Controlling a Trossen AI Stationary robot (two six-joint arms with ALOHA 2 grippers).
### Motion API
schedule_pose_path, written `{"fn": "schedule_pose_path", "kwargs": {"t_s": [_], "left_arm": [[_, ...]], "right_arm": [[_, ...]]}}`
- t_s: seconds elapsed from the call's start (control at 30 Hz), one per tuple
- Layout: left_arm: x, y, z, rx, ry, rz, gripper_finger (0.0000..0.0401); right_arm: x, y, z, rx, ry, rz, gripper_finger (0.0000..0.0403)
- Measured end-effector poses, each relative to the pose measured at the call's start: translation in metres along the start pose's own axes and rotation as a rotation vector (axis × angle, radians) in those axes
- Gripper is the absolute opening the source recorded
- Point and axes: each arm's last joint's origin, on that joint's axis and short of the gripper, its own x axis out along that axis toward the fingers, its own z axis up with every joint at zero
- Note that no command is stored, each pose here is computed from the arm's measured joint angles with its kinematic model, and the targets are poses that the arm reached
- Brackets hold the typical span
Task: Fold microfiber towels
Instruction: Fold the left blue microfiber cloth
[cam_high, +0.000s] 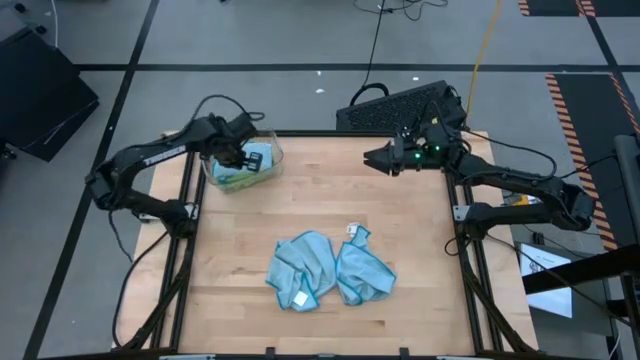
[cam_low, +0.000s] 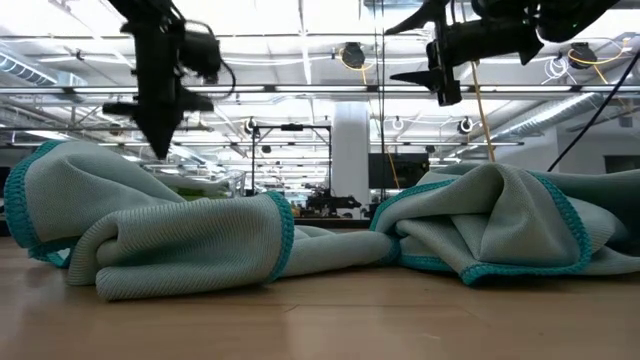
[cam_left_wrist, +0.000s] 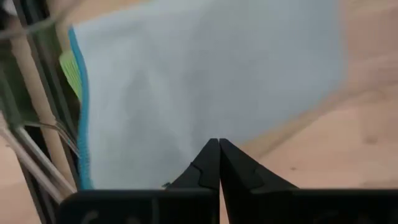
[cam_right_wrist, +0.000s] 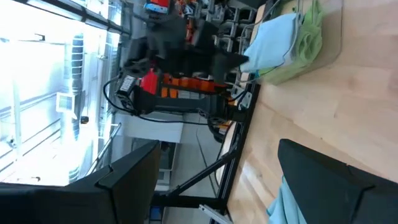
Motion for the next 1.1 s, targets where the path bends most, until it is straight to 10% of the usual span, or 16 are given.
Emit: {"fn": "schedule_pose_path", "kwargs": {"t_s": [0.53, 1.1], "left_arm": [[-0.072, -0.059, -0.084, 0.500, -0.137, -0.300, 0.0015], [-0.035, -0.130, -0.159, 0.580, 0.112, -0.329, 0.0198]], "right_arm": [[0.012, -0.003, -0.039, -0.029, 0.131, -0.099, 0.0318], [0.017, -0.002, -0.077, -0.028, 0.287, -0.146, 0.0318]]}}
